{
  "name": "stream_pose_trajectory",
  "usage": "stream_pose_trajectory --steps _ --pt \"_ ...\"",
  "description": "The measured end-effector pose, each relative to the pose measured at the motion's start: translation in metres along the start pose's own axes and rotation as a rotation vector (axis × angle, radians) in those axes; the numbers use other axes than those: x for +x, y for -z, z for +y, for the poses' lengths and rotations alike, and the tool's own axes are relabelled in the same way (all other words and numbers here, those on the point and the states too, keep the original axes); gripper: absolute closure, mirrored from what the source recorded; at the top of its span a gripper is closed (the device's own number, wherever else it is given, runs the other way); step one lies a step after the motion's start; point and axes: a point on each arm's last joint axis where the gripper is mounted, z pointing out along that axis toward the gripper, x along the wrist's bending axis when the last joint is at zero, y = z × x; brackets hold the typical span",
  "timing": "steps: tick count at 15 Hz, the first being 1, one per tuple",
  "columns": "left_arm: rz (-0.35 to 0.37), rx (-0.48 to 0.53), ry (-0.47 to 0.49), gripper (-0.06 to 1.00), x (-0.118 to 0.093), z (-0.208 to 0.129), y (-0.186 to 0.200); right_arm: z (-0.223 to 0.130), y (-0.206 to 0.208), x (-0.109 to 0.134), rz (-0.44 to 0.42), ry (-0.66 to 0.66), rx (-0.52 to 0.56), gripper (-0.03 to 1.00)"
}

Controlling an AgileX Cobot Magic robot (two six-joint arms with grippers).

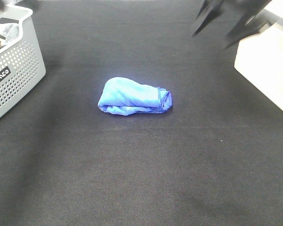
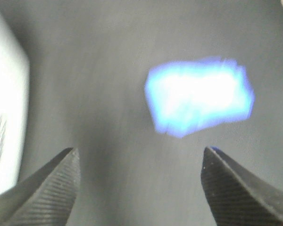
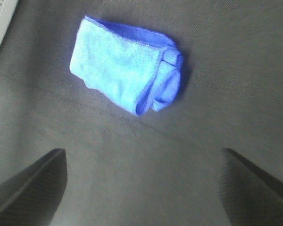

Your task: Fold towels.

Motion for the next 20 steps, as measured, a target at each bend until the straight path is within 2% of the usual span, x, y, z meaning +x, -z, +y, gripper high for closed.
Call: stream_pose_trajectory --steps 2,3,6,10,12,15,16,18,20 --pt "0.036 0.020 0.008 0.25 -0.003 -0.041 0.028 -0.024 0.040 0.016 -0.033 0.038 -0.050 0.16" --pt "0.046 0.013 0.010 0.25 -0.007 -0.072 0.050 -0.041 0.055 0.022 -0.049 0.049 -0.058 0.16" --pt "0.049 -0.018 0.002 0.25 -0.014 -0.125 0.081 -0.103 0.097 0.039 -0.099 0.089 -0.103 0.16" --pt "0.043 -0.044 -0.023 0.25 -0.023 -0.203 0.117 -0.200 0.123 0.049 -0.134 0.124 -0.155 0.16" --pt "0.043 -0.099 -0.067 0.25 -0.026 -0.238 0.129 -0.246 0.126 0.049 -0.158 0.146 -0.189 0.16" --pt "0.053 -0.192 -0.138 0.25 -0.028 -0.272 0.134 -0.313 0.127 0.043 -0.239 0.205 -0.299 0.17" --pt "0.061 -0.222 -0.180 0.25 -0.027 -0.288 0.129 -0.342 0.126 0.037 -0.308 0.247 -0.409 0.17" --pt "0.065 -0.243 -0.188 0.25 -0.027 -0.290 0.125 -0.360 0.122 0.032 -0.352 0.276 -0.503 0.17" --pt "0.067 -0.252 -0.192 0.25 -0.027 -0.290 0.125 -0.365 0.116 0.029 -0.355 0.277 -0.511 0.17"
